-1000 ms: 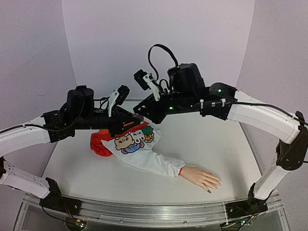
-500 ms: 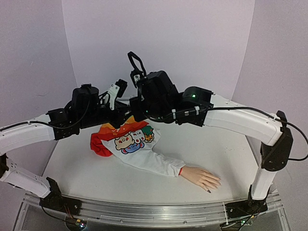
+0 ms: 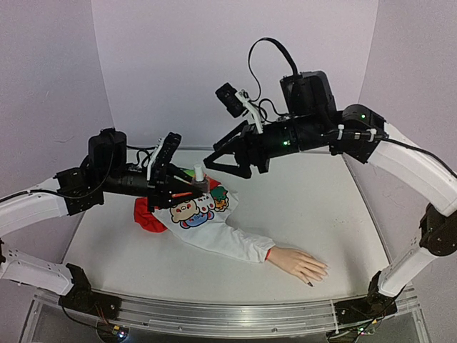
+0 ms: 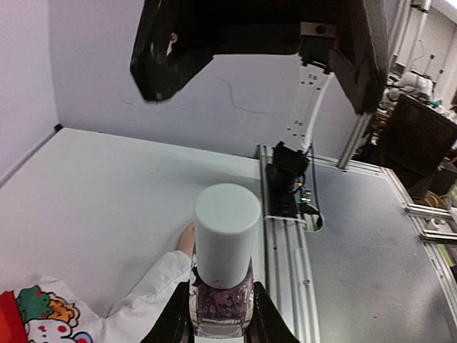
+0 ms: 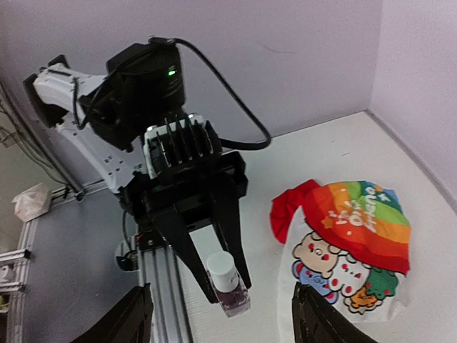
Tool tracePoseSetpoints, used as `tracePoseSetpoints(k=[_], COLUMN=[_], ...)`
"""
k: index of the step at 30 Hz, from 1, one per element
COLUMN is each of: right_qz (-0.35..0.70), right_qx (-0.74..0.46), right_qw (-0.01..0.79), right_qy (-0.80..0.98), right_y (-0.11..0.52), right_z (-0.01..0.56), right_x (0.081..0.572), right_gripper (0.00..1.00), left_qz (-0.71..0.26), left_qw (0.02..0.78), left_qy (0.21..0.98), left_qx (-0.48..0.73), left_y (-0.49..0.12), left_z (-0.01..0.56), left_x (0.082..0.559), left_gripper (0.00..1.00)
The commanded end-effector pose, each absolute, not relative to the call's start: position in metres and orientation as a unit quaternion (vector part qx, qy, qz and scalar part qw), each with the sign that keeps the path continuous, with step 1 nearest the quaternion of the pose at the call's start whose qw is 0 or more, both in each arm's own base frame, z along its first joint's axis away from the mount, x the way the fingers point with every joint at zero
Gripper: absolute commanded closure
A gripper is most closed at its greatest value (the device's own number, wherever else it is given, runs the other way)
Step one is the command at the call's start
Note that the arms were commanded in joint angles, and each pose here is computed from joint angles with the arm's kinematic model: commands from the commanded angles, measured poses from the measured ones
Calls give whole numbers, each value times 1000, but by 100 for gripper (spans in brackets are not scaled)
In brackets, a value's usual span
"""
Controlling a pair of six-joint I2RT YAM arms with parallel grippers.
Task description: Paint the nails
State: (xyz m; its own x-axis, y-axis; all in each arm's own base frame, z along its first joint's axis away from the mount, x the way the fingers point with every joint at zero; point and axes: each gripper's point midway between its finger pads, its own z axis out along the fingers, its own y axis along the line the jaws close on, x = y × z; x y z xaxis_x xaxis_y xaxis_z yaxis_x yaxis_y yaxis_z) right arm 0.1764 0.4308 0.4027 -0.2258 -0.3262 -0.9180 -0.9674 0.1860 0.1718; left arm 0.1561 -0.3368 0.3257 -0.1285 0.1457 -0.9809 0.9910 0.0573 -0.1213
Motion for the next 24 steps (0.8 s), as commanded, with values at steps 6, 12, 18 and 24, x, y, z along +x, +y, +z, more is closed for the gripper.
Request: tracePoseSetpoints(k=[6,12,18,24], right_qz=[528,531,530,517], right_qx=[-570,-568,-566,-555], right_qw=[267,259,257,257], right_qy=[570,574,577,599], right_y=[447,457,460,458], right_z=[397,393,390,379], right_x=[121,126,130,135], right_gripper=[41,67,71,100], left_qz=[-560,-567,-565,-531], left_qw=[377,363,361,397], left_qy=[493,491,492,533], left_qx=[548,553,555,525], left_y=[-343,-346,-345,-347], left_z=[361,360,359,359], left_x=[117,116,115,136], left_gripper=[100,100,100,100])
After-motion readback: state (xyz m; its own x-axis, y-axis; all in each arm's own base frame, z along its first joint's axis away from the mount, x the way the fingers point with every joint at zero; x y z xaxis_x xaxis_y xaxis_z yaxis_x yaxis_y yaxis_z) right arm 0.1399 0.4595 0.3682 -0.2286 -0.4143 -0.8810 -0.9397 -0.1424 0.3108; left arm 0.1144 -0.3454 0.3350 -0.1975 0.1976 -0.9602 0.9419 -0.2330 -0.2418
